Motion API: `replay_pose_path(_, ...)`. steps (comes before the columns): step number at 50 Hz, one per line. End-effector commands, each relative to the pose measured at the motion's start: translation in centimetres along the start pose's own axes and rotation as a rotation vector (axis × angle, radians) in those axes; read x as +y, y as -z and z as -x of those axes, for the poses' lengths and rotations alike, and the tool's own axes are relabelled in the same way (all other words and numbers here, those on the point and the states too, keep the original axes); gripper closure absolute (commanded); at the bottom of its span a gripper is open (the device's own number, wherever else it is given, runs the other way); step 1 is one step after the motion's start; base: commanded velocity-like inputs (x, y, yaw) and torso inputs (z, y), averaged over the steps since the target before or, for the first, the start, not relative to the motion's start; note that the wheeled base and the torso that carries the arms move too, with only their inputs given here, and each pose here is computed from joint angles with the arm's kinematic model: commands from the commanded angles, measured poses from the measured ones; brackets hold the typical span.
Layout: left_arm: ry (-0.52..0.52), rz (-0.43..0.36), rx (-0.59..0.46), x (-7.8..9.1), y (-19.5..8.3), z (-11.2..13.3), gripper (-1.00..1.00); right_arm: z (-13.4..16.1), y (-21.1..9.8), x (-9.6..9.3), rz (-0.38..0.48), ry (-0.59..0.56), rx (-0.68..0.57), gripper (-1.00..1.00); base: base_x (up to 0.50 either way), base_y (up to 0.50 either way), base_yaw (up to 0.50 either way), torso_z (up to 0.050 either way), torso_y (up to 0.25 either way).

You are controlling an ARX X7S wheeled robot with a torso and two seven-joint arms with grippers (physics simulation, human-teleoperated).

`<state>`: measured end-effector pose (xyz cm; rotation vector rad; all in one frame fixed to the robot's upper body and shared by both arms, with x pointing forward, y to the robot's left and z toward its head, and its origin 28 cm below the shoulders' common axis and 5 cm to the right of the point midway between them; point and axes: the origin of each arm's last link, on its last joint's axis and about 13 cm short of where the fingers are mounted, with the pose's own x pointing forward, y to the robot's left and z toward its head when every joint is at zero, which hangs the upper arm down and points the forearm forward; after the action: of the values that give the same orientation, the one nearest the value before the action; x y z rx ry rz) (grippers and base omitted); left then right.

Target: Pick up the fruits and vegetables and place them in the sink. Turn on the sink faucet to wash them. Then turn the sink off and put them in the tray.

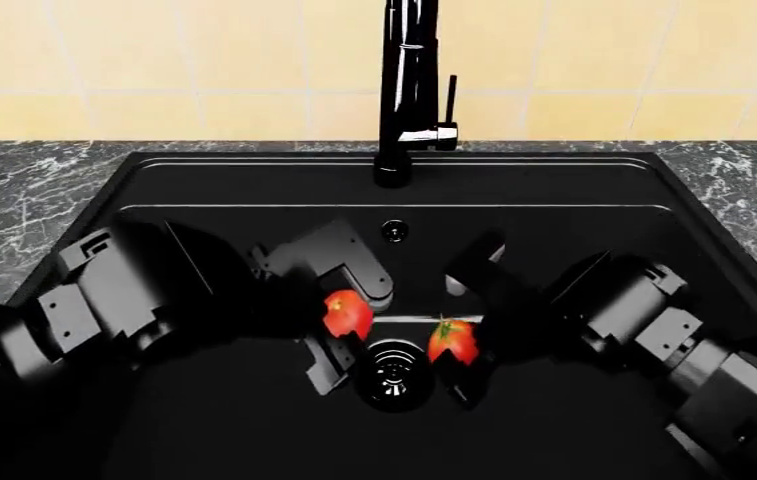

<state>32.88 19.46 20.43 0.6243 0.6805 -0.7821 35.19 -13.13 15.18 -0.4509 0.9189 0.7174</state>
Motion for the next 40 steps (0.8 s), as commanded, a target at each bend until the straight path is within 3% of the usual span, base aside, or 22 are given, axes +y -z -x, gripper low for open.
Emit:
replay_pose_path(1,0.004,-0.012,0.027,-0.4,0.6,-0.6,1.0,-3.1,0.4,-0.1,0.043,-0.041,0.074,1.0,0.0,0.0,0.0,0.0,0.0)
replay_pose_path(17,0.004,-0.003,0.034,-0.1,1.0,-0.8,1.0,-5.5,1.2,0.4,0.051,-0.095,0.129,1.0,0.0,0.0,0.0,0.0,0.001)
replay_pose_path(18,0.004,-0.003,0.035,-0.1,1.1,-0.9,1.0,-5.5,1.2,0.4,0.05,-0.093,0.129,-1.0,0.0,0.0,0.0,0.0,0.0)
replay_pose_path(30,0.004,-0.002,0.034,-0.1,1.1,-1.0,1.0,-4.0,0.3,-0.1,0.017,-0.071,0.091,-1.0,0.0,0.0,0.0,0.0,0.0)
replay_pose_path(40,0.007,-0.009,0.047,-0.4,1.3,-1.9,1.0,-0.1,-1.1,-0.3,0.0,-0.032,-0.006,-1.0,0.0,0.0,0.0,0.0,0.0)
